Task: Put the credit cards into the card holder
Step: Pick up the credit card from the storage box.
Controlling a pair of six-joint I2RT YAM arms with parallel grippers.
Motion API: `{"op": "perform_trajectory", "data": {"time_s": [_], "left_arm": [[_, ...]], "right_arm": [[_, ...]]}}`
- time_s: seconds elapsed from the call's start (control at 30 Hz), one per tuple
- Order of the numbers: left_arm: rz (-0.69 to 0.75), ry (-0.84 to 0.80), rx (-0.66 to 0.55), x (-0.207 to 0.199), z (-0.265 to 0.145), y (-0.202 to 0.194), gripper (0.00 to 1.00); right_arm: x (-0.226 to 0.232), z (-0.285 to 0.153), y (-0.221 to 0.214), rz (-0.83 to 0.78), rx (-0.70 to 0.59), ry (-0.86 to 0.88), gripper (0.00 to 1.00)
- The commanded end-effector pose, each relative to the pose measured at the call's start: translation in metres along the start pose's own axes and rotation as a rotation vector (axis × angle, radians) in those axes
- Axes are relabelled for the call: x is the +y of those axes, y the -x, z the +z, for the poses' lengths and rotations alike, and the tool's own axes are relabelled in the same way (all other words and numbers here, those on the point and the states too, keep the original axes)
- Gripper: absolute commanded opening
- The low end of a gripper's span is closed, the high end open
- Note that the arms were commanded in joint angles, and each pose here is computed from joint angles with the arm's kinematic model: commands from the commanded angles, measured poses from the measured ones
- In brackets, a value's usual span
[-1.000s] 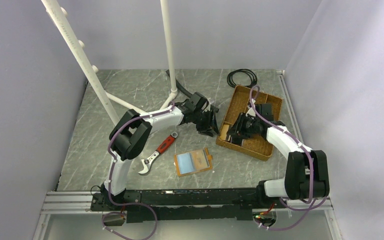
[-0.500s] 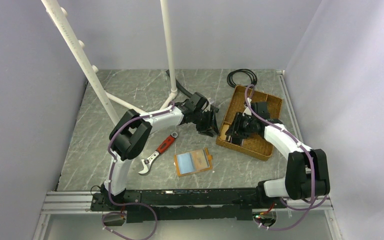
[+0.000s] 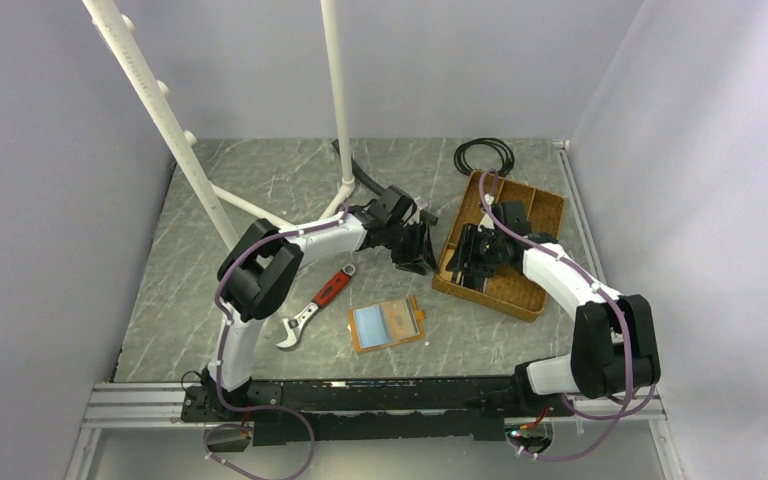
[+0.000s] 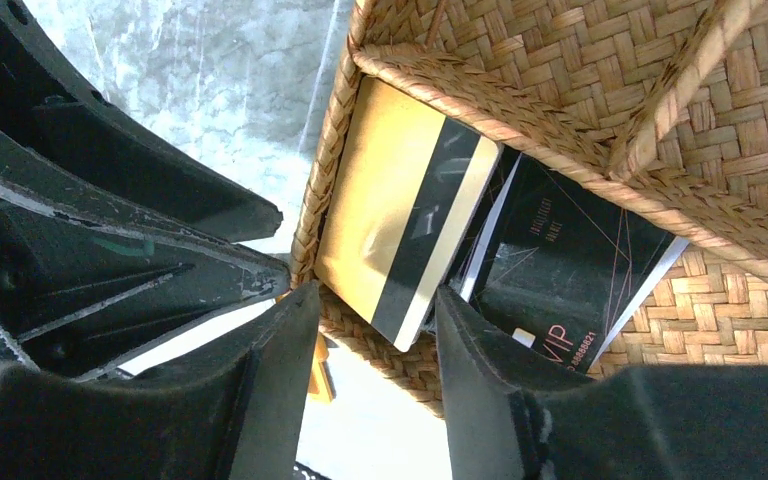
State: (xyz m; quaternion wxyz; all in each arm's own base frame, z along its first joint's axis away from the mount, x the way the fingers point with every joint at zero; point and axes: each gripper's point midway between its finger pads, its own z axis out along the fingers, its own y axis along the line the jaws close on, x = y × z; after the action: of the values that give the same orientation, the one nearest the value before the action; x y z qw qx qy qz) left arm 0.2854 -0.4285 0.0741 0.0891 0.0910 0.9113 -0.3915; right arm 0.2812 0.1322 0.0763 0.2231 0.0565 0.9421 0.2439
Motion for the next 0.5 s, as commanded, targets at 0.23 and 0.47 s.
{"op": "perform_trajectory", "data": {"time_s": [0.23,0.47], "left_arm": [[0.045,-0.055,-0.047,-0.0257,-0.0208,0.0074,0.46],[0.046,-0.056,-0.049,-0.0264,-0.0230,0.0064,0.46]], "right_arm": [[0.0114,0.0000,0.0230,-0.073,-0.037,-0.020,0.54],[0.0164,-0.0008,0.0262,-0.063,-0.060,0.003,0.53]]}}
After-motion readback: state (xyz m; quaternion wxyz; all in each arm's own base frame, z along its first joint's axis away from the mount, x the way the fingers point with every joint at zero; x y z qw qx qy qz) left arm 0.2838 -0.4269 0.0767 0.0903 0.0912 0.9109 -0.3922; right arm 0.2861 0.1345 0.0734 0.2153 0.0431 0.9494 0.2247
